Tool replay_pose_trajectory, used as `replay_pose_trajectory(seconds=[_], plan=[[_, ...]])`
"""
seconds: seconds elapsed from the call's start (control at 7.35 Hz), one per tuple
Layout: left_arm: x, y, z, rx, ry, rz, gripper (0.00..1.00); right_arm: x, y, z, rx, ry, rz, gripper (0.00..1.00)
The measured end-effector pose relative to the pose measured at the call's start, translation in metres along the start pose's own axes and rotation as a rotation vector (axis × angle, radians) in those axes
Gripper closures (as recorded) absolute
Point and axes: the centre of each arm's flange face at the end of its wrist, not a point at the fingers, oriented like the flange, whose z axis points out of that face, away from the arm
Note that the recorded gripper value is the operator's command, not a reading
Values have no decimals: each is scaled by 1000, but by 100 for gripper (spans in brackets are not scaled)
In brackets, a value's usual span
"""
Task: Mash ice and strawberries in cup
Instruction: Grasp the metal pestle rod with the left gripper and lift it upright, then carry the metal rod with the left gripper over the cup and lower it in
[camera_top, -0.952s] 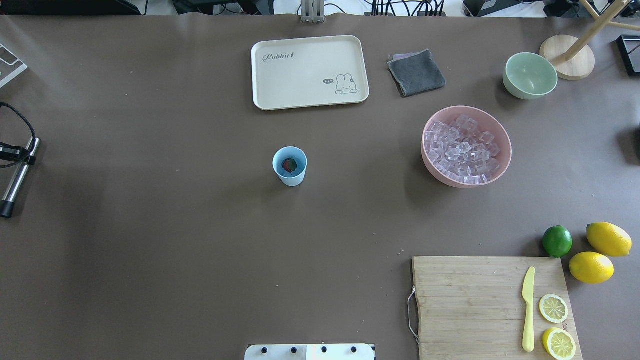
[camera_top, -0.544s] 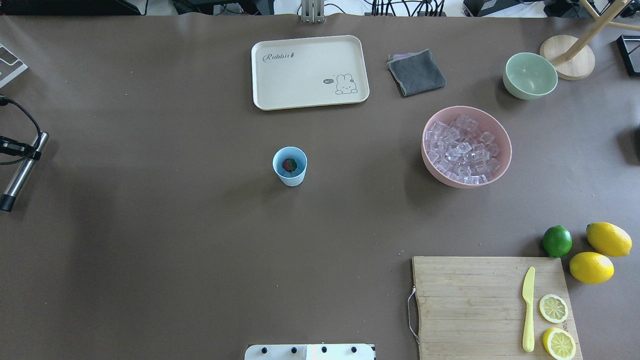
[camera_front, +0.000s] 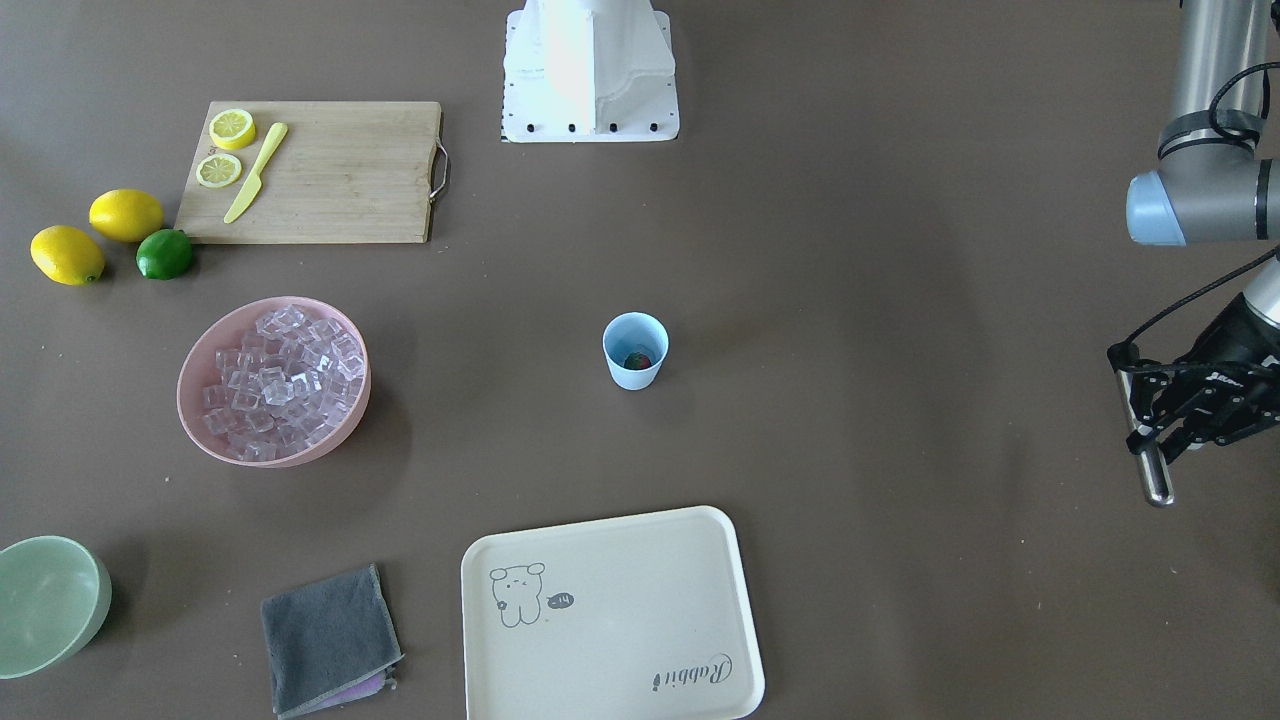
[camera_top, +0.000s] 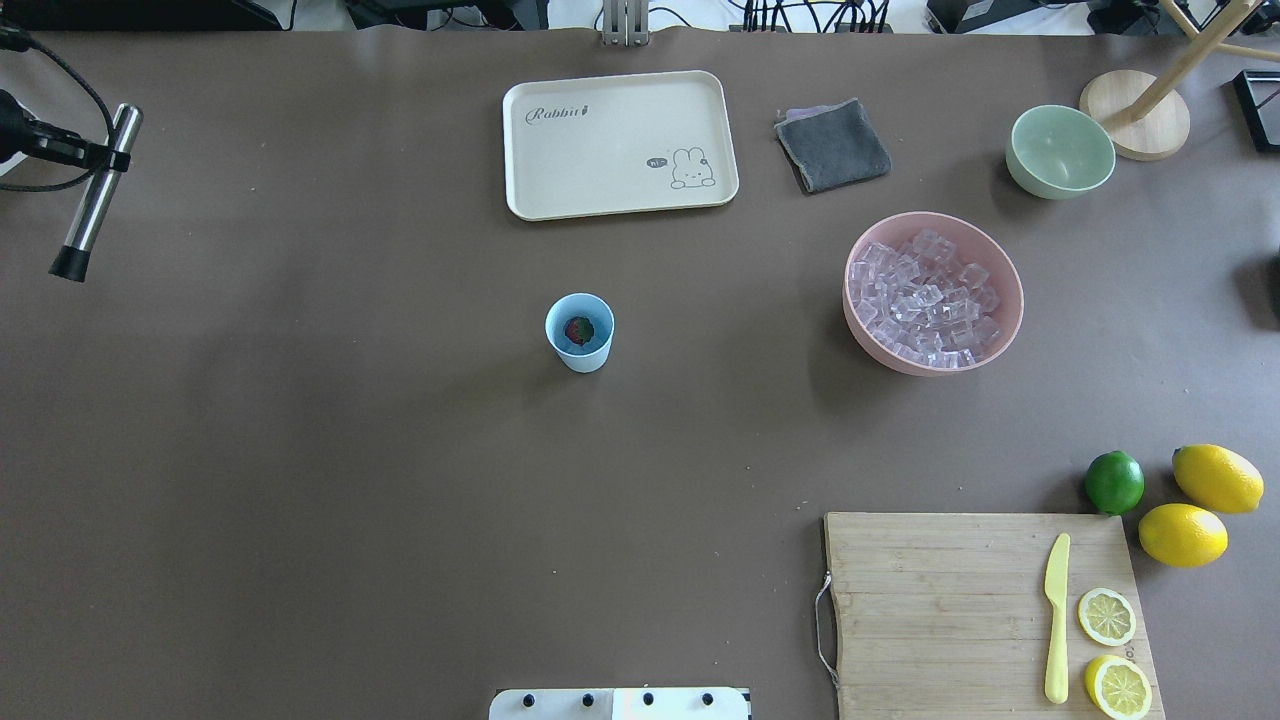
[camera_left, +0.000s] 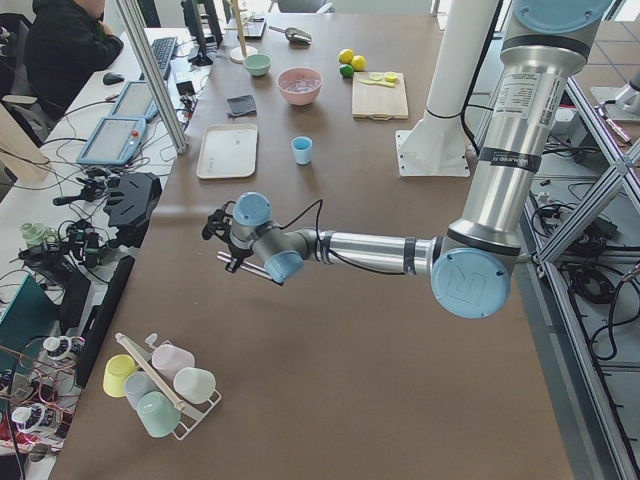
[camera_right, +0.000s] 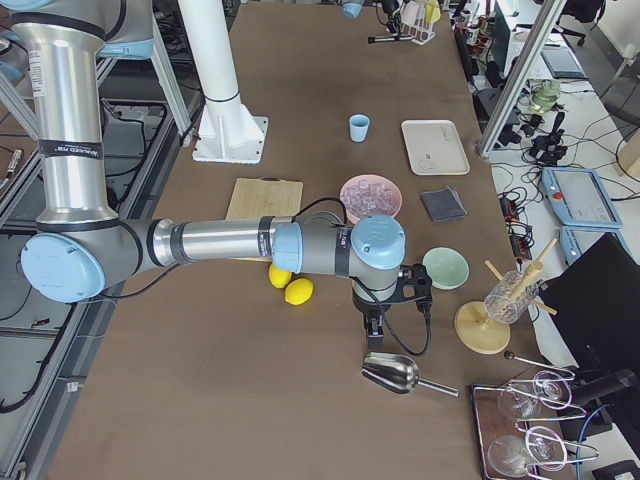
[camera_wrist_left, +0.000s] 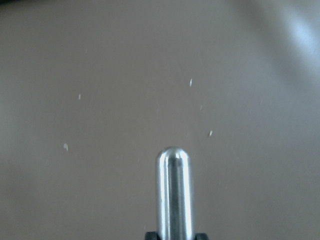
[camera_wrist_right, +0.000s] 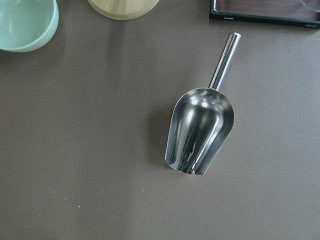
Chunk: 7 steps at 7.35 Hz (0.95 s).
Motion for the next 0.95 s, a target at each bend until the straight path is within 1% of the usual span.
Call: replay_pose_trajectory(seconds=[0.14, 0.27, 0.41, 0.54, 0.68, 0.95], plan=[[16, -26, -24, 125, -30, 16, 69, -1, 4, -1, 0, -2, 1, 1], [34, -43, -45, 240, -41, -2, 69, -1, 6, -1, -1, -2, 3, 1], [59, -54, -59, 344, -37, -36, 69, -2, 7, -1, -1, -3, 4, 1], [94, -56, -62, 423, -21, -60, 70, -1, 9, 0, -3, -4, 6, 1], [137, -48, -50, 489, -12, -75, 70, -1, 10, 1, -4, -6, 8, 1], [284, -27, -3, 627, -6, -110, 71, 0, 13, 3, -8, -9, 12, 1]])
